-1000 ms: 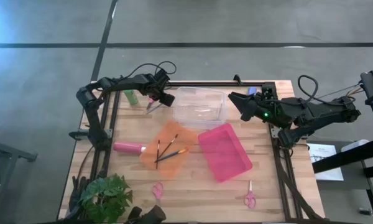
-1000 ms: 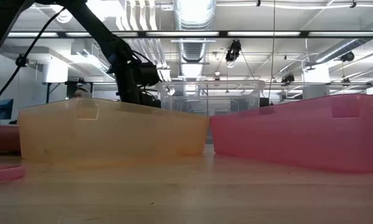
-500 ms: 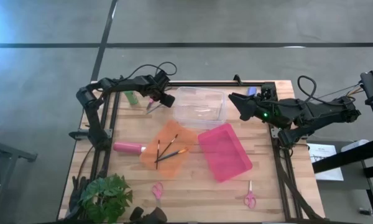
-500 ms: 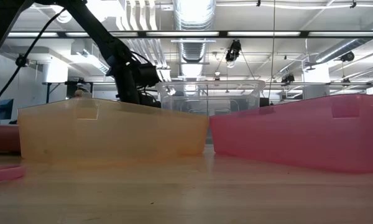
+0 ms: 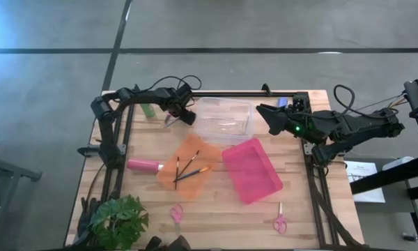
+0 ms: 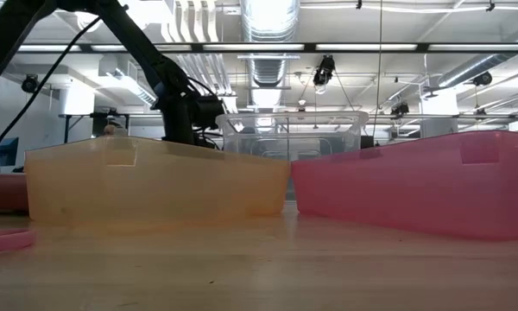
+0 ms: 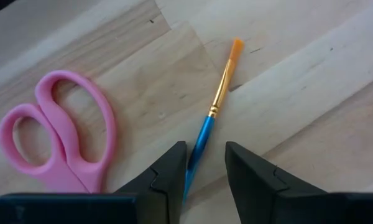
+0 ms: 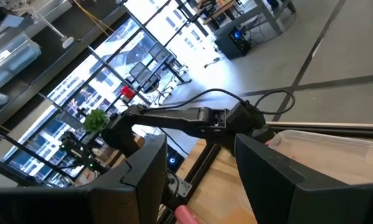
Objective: Pick & Place Paint Supplies
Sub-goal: Put the blue paint brush into the orange bin
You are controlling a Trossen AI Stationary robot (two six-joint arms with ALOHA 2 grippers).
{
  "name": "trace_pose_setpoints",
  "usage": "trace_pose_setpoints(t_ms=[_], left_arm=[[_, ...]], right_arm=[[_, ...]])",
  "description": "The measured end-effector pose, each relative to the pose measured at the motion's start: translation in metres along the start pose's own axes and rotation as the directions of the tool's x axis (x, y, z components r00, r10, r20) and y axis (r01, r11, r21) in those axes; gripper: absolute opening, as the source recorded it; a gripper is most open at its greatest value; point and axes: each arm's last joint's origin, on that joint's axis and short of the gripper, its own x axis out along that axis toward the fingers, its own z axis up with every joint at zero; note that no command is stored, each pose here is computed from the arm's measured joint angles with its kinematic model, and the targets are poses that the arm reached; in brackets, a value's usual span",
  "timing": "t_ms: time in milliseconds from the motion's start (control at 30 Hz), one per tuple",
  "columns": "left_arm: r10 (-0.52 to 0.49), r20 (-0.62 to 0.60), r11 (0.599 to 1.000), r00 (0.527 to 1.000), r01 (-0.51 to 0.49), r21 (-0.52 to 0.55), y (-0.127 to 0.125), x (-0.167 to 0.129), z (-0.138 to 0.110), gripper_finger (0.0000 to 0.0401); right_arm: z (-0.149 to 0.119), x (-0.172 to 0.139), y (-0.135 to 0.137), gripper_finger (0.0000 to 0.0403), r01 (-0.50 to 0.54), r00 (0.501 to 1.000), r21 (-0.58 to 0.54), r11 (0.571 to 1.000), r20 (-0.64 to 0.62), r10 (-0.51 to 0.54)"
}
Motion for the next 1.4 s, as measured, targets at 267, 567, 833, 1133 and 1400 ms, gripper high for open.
trace_pose_setpoints(t_ms=[267,567,833,1133,1400], left_arm=[[0.011,-0.016,1.0,1.0,-0.012,-0.016,0.004,0.0,0.0,0.0062],[0.013,-0.026,0.998,1.0,-0.015,-0.069,0.005,-0.003,-0.001,0.001],[-0.025,0.008,0.994,1.0,0.026,-0.107,0.012,-0.029,-0.002,0.0001],[-0.118,0.041,0.986,0.992,0.122,-0.116,0.012,-0.05,-0.001,0.0001],[-0.233,0.052,0.962,0.971,0.238,-0.134,0.012,-0.08,-0.007,0.0]], right_arm=[[0.0,0.0,0.0,0.0183,0.0,1.0,0.0,1.0,0.0,0.0],[0.0,0.0,0.0,0.0183,-0.001,1.0,-0.002,1.0,0.001,0.001],[0.0,0.0,0.0,0.0183,-0.003,1.0,-0.003,1.0,-0.001,0.003],[0.0,0.0,0.0,0.0183,-0.004,1.0,-0.009,1.0,-0.002,0.004],[0.0,0.0,0.0,0.0183,-0.008,1.0,-0.009,1.0,-0.007,0.008]])
